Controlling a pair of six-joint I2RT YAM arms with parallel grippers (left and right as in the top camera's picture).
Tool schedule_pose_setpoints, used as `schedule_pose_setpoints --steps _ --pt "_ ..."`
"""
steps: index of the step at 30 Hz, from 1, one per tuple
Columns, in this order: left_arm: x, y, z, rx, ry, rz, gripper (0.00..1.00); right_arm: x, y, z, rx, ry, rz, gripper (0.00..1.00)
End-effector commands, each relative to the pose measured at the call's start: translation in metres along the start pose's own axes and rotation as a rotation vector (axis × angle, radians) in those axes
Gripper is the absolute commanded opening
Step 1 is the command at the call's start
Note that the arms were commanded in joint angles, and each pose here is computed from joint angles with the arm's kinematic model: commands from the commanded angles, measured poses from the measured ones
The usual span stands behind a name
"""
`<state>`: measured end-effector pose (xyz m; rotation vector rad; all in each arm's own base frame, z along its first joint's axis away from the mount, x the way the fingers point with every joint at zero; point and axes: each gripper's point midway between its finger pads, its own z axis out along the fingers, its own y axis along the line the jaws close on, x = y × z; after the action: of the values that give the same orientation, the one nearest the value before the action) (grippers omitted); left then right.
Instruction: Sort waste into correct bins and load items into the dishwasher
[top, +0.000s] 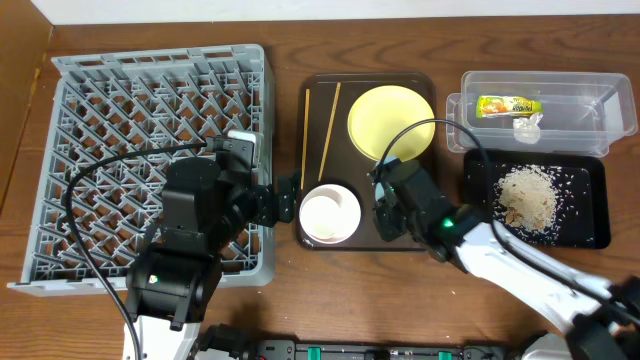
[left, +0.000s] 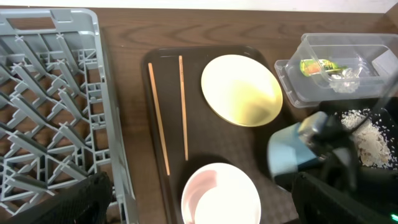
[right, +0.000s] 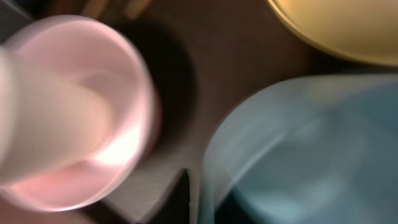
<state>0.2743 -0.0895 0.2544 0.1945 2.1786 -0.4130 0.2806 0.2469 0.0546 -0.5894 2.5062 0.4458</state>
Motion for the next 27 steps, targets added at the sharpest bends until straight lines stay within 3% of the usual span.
schedule_pose_setpoints --steps 1,3,5,9,13,18,23,27 --pt "-0.009 -0.004 -0.005 0.015 -0.025 -0.003 0.93 -0.004 -0.015 0.002 0.077 -0.007 -0.014 0.40" --pt "-0.009 -0.004 -0.005 0.015 -0.024 -0.003 0.93 -0.016 -0.004 -0.012 0.035 -0.005 -0.013 0.54" --pt "-0.009 -0.004 -0.005 0.015 -0.025 -0.003 0.93 -0.027 0.000 -0.026 0.034 -0.008 -0.014 0.62" --pt "-0.009 -0.004 -0.005 0.015 -0.024 -0.003 0.93 -0.047 0.008 -0.052 0.029 0.001 -0.014 0.67" --pt "-0.009 -0.004 -0.005 0.015 -0.026 -0.002 0.93 -0.060 0.023 -0.068 -0.034 0.015 -0.013 0.67" --pt "-0.001 -0.006 -0.005 0.026 0.006 -0.010 0.93 -0.059 0.073 -0.076 -0.313 0.045 -0.025 0.61" --pt "0.013 -0.005 -0.006 0.021 0.065 -0.023 0.93 -0.046 0.070 -0.051 -0.249 0.103 -0.011 0.61" --pt "0.025 -0.002 -0.007 0.006 0.111 -0.064 0.92 -0.033 0.076 -0.015 -0.265 0.162 0.002 0.49"
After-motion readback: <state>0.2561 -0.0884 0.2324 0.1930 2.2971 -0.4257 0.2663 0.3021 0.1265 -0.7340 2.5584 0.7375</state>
